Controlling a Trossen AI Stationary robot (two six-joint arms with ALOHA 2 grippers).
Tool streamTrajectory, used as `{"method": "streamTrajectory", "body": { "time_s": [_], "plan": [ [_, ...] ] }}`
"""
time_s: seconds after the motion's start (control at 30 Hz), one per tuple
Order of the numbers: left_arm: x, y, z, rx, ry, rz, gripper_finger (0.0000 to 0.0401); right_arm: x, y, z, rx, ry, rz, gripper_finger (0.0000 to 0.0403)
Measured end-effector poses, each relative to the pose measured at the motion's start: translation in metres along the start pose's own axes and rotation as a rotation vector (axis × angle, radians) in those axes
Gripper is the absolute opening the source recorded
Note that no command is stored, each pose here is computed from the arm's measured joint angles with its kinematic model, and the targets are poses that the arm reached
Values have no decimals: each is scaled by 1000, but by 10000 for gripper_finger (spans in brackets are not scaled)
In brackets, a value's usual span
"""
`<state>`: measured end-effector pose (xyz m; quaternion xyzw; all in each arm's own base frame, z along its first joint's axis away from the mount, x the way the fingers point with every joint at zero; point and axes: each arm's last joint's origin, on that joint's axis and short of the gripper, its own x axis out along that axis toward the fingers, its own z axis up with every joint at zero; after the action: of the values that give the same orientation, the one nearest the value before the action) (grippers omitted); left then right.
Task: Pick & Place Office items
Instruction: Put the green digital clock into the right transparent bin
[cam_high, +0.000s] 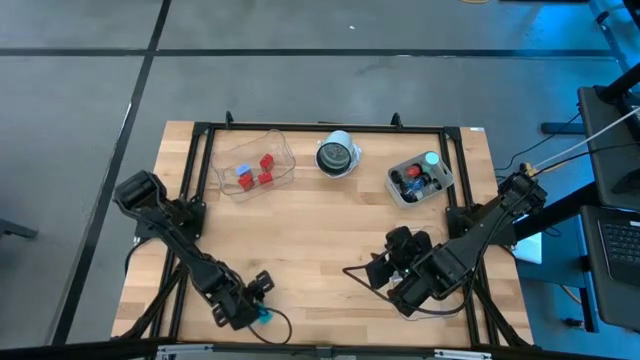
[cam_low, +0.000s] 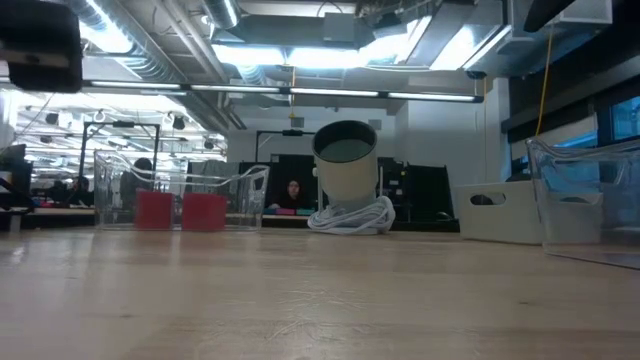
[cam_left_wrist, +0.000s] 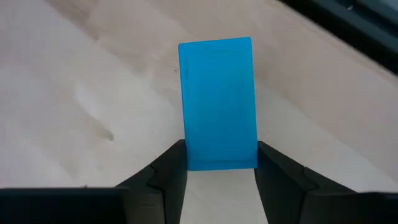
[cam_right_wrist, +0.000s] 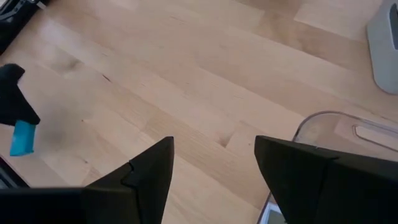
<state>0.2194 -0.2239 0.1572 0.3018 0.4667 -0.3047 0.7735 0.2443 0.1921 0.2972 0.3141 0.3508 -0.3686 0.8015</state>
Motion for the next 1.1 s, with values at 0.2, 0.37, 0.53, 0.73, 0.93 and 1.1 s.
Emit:
{"method": "streamTrajectory", "body": {
  "time_s": [0.2, 0.37, 0.53, 0.73, 0.93, 1.1],
  "plan": [
    [-19, 7, -7, -64, 48, 125, 153, 0, 1, 0, -18, 1, 5, 227],
    [-43, 22, -11, -77, 45, 294, 153, 3, 3, 4, -43, -39, 23, 227],
    [-65, 42, -19, -53, 73, 471, 153, 11, 8, 16, -92, -59, 27, 227],
    [-84, 76, -30, -122, 119, 705, 153, 29, 9, 41, -161, -72, -18, 227],
    [-96, 113, -39, -289, 156, 1027, 153, 49, 17, 75, -206, -154, -2, 227],
    [-107, 137, -47, -433, 164, 1227, 157, 64, 27, 107, -283, -214, 78, 227]
  ]
}}
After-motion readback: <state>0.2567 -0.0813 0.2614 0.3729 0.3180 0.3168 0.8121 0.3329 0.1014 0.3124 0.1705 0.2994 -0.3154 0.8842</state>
